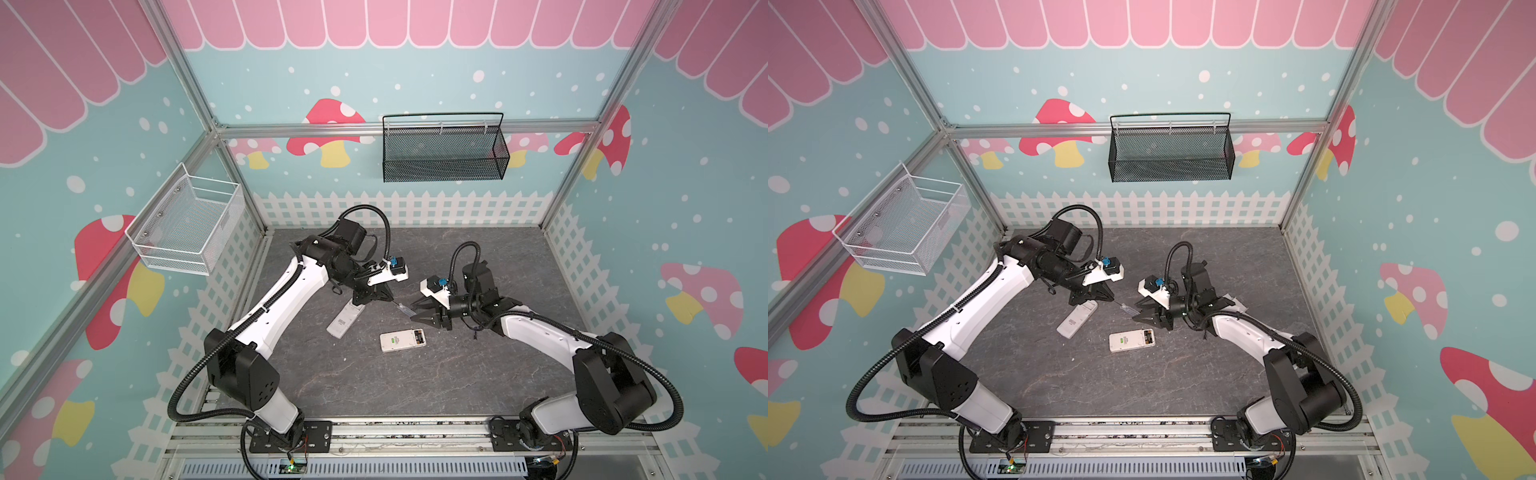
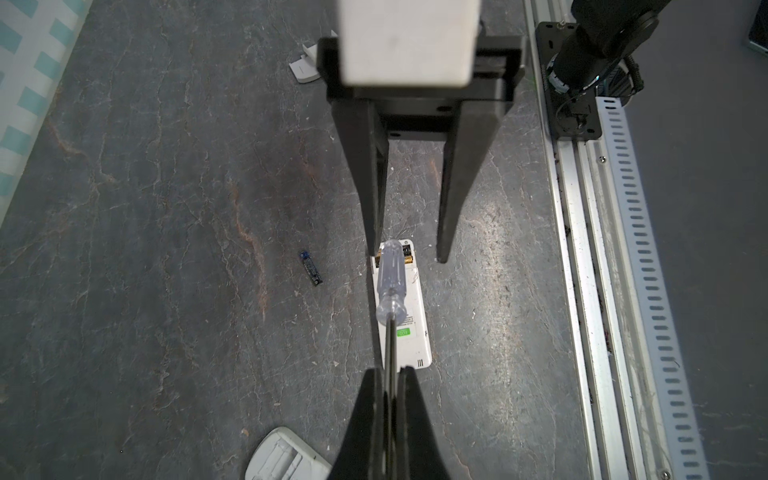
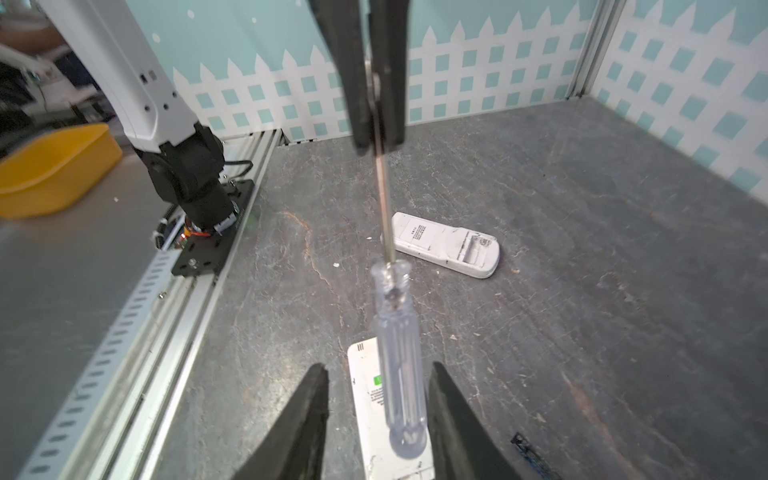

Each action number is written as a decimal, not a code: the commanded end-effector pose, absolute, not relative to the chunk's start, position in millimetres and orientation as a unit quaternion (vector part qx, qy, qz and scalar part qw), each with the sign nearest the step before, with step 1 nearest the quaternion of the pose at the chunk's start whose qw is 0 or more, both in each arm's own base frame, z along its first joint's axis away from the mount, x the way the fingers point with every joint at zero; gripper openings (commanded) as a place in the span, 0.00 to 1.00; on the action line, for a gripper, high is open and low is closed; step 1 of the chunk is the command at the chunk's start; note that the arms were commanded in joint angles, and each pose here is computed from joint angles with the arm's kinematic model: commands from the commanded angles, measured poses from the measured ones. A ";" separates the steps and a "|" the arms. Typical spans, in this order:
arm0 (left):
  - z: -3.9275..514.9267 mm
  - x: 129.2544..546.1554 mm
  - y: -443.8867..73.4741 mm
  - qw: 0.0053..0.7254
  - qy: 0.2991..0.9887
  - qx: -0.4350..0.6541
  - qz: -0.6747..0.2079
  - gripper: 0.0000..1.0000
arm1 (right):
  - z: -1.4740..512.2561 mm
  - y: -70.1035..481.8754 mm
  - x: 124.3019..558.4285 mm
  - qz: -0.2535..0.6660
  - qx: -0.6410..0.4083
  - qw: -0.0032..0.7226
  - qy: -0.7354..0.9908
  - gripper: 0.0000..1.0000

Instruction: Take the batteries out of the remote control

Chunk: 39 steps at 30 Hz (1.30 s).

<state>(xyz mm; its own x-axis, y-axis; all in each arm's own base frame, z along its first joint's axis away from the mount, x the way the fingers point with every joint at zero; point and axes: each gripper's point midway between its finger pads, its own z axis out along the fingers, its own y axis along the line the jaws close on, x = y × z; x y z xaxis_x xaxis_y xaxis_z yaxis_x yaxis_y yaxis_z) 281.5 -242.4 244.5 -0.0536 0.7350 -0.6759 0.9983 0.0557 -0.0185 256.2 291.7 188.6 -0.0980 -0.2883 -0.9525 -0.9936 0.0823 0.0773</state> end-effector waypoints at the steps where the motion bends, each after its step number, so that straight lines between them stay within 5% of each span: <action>1: 254.8 295.5 -231.3 0.285 0.700 0.603 -0.254 0.00 | 202.4 286.9 260.2 0.408 -0.508 0.466 0.599 0.57; 11: 293.3 317.7 -214.7 0.346 0.732 0.459 -0.367 0.00 | 230.8 267.4 286.3 0.408 -0.359 0.566 0.620 0.60; 24: 299.3 337.8 -194.1 0.363 0.728 0.277 -0.511 0.00 | 240.7 299.9 304.8 0.554 -0.312 0.474 0.609 0.60; 39: 306.3 338.1 -202.8 0.375 0.668 0.247 -0.594 0.00 | 260.7 318.3 321.3 0.612 -0.310 0.437 0.582 0.51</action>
